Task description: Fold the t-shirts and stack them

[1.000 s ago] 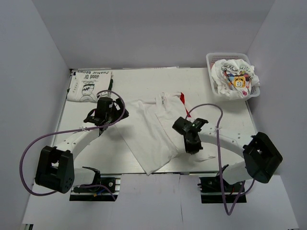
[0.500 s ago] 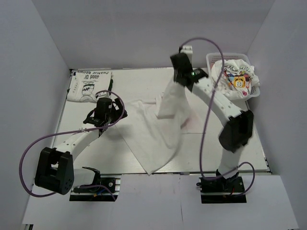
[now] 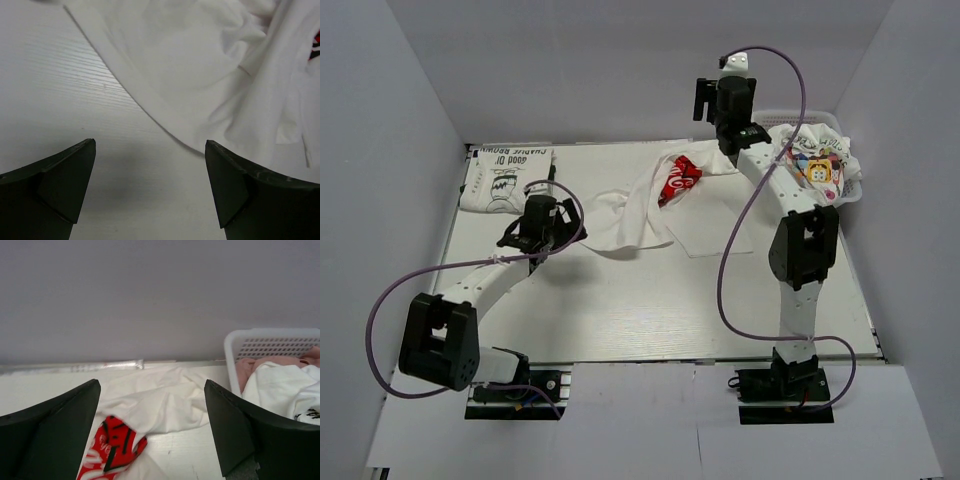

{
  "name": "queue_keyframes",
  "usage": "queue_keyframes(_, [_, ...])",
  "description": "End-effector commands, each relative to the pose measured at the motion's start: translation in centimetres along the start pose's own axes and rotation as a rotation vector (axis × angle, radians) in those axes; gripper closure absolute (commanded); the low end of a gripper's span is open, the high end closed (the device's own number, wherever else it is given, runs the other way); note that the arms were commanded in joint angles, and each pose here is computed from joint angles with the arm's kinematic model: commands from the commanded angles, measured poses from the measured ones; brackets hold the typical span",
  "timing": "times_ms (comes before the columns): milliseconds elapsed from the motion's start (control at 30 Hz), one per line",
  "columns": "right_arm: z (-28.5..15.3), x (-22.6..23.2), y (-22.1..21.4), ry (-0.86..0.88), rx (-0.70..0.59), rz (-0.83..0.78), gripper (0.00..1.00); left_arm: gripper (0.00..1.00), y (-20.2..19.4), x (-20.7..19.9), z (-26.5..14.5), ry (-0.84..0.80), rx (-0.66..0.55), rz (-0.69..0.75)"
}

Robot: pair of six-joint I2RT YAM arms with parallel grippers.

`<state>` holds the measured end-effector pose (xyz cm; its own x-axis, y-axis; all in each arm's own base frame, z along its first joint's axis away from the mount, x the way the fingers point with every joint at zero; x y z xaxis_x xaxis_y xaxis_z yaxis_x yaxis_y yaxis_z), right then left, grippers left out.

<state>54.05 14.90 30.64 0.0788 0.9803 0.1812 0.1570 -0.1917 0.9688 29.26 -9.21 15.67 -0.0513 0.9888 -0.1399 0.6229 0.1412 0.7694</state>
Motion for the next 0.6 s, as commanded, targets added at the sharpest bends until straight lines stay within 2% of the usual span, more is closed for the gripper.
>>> queue_keyframes(0, [-5.2,1.5,4.8,0.155,-0.004,0.001,0.1,0.0,1.4,-2.3,-0.5,-0.182,0.003,0.062])
queue_keyframes(167, [-8.5,-0.4,0.1,0.092,0.208,0.065,0.1,0.0,1.2,-5.0,-1.4,-0.419,0.03,0.116])
queue_keyframes(200, [-8.9,-1.3,-2.4,0.06,0.279,0.055,0.1,0.0,0.6,-5.9,-1.6,-0.456,0.05,0.133])
queue_keyframes(267, [-10.6,-2.4,-4.1,0.019,0.318,0.136,0.1,0.0,1.0,-7.7,-1.6,-0.518,0.04,0.195])
queue_keyframes(300, [-11.7,-3.5,-7.1,-0.005,0.383,0.149,0.1,0.0,0.9,-9.5,-2.2,-0.56,0.052,0.239])
queue_keyframes(367, [-12.6,-3.7,-8.3,0.022,0.419,0.198,0.1,0.0,0.0,-11.0,-1.2,-0.534,0.096,0.311])
queue_keyframes(400, [-13.5,-4.7,-10.5,0.001,0.476,0.193,0.1,0.0,0.0,-12.9,-1.7,-0.548,0.107,0.356])
queue_keyframes(467, [-14.1,-5.4,-11.3,-0.022,0.5,0.216,0.1,0.0,-1.3,-14.5,-0.5,-0.525,0.148,0.437])
queue_keyframes(500, [-14.5,-6.3,-13.2,-0.052,0.547,0.208,0.1,0.0,-2.1,-15.8,-0.6,-0.541,0.162,0.48])
queue_keyframes(567, [-14.8,-7.4,-14.1,-0.095,0.572,0.22,0.1,0.0,-1.8,-17.5,0.0,-0.528,0.141,0.545])
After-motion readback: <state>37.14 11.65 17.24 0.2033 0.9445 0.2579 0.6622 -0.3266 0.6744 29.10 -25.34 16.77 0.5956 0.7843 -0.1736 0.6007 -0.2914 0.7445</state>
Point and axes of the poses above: each gripper's point midway between its finger pads, its own z axis out along the fingers, its own x axis along the line the jaws close on, y = z × x, the point moved 8 cm from there along -z, back along the fingers, and after that the axes turned 12 degrees about z, right-handed, at the moved point
